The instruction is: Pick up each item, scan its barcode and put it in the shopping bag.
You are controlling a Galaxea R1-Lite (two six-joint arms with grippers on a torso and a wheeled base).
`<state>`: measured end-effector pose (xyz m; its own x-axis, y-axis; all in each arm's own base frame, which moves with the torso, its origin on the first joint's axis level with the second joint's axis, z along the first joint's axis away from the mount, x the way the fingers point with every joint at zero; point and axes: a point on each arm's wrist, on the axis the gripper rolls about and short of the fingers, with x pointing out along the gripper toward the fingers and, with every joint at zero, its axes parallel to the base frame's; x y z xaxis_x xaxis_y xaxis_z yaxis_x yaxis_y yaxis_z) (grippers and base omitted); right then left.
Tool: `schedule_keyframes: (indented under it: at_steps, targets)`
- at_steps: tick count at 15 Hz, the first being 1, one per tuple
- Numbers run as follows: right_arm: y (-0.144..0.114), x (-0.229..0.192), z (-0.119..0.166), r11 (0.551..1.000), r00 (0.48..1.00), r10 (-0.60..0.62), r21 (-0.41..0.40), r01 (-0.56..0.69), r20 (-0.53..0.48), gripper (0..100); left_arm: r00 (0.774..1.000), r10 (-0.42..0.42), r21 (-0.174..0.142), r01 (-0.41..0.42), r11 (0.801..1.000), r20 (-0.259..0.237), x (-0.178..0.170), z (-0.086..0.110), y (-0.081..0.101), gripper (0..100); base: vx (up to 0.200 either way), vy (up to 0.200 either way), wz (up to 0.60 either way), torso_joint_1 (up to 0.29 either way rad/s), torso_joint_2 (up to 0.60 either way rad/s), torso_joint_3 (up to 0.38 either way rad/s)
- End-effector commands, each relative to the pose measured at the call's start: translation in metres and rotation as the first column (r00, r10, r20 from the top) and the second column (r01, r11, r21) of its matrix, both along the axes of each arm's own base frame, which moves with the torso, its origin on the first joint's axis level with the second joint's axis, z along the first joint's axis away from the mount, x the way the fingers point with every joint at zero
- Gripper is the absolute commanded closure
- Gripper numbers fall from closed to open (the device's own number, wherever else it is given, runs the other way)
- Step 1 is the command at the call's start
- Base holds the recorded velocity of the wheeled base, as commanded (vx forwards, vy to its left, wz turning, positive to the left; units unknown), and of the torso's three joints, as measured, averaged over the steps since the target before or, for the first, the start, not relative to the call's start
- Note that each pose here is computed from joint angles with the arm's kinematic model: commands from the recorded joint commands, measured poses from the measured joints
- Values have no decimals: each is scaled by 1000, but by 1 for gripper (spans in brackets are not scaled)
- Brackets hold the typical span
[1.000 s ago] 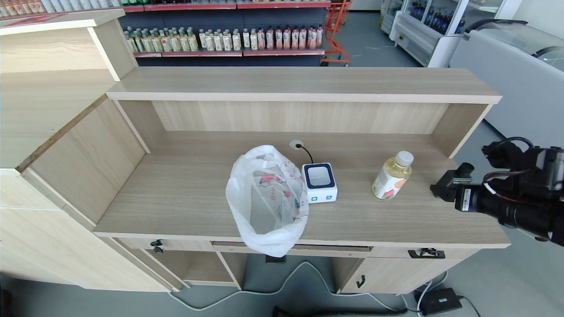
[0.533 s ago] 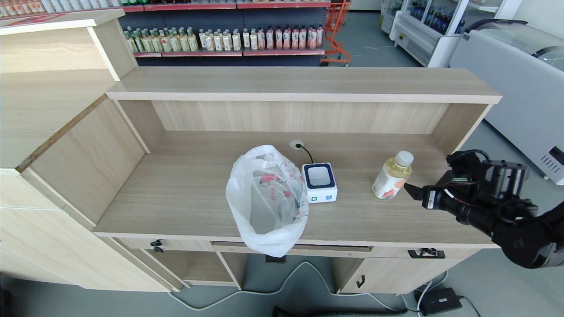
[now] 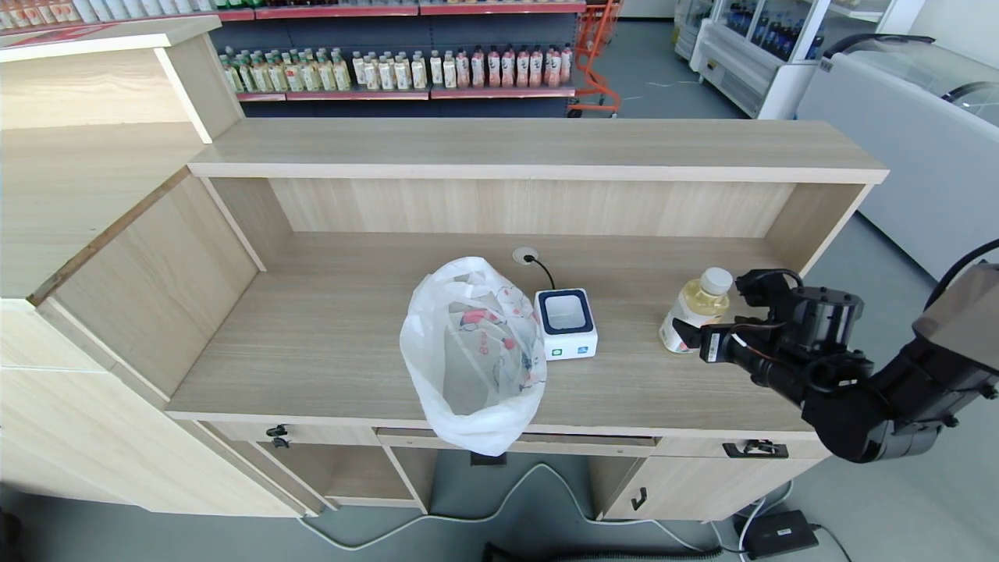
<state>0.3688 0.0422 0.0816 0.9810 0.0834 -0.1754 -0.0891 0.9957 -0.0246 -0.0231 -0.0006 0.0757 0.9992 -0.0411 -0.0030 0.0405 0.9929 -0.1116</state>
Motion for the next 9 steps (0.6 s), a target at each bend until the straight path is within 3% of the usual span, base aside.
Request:
schedule_keyframes:
  at_steps: [1,9]
  targets:
    - [2,9,-3,1000,1000,-3,-4,3,6,0,1000,0,0,0,1000,0,0,0,0,0,0,0,0,0,0,0]
    - [2,35,-7,1000,999,13,-12,-12,36,0,1000,0,0,0,1000,0,0,0,0,0,0,0,0,0,0,0]
